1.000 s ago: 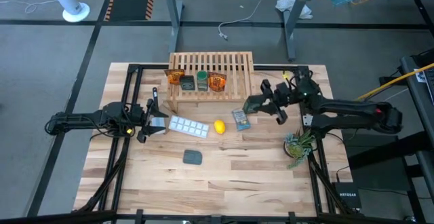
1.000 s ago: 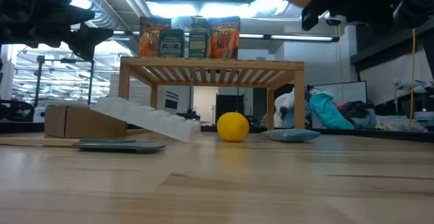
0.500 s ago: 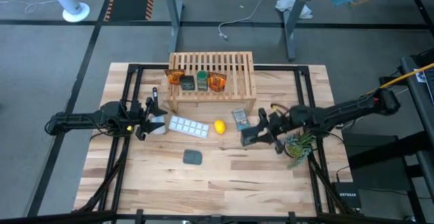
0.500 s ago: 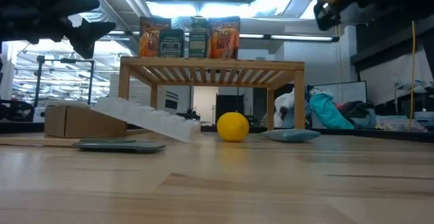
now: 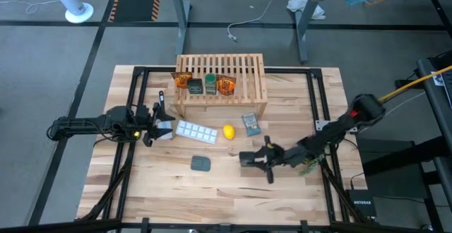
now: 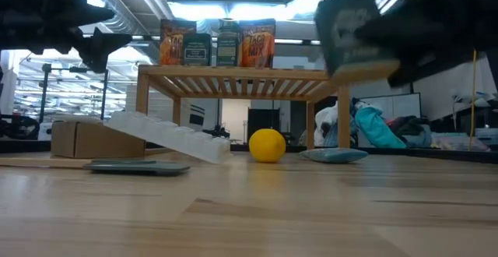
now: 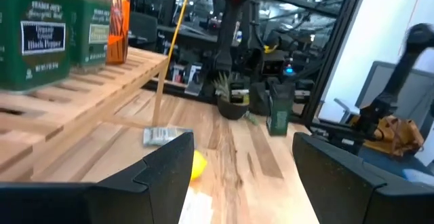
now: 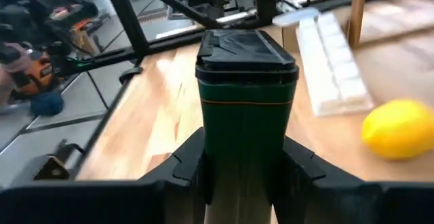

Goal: Shelf spices
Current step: Remove the right green seasoning can from the shelf

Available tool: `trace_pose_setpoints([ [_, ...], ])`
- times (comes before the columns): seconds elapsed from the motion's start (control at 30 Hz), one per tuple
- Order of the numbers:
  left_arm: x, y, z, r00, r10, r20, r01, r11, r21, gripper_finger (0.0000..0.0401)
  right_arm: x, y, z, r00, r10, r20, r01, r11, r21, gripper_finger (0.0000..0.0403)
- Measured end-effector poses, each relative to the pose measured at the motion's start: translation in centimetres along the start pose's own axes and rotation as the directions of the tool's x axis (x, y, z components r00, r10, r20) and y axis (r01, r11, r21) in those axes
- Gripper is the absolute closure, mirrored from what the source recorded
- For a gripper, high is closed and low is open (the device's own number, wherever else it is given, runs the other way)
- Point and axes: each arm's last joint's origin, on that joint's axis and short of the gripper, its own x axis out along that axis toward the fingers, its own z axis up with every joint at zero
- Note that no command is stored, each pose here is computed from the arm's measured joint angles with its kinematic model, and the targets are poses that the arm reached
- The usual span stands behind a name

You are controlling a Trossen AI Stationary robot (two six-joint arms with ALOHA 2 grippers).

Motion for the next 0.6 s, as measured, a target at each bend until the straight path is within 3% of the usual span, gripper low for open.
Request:
trace_pose_setpoints([
  [0.3, 0.0, 0.1, -0.3, 1.0, 0.006, -0.028, -0.006, 1.0, -0.001, 0.0156, 6.3, 1.3, -4.6, 0.993, -0.095, -0.068, 0.092, 0.995, -0.045, 0.0288],
  [0.6, 0.0, 0.1, -0.3, 1.0, 0.005, -0.03, -0.005, 1.0, 0.018, 0.0156, 9.1, 1.5, -5.0, 0.986, -0.166, -0.033, 0.162, 0.982, -0.094, 0.0288],
])
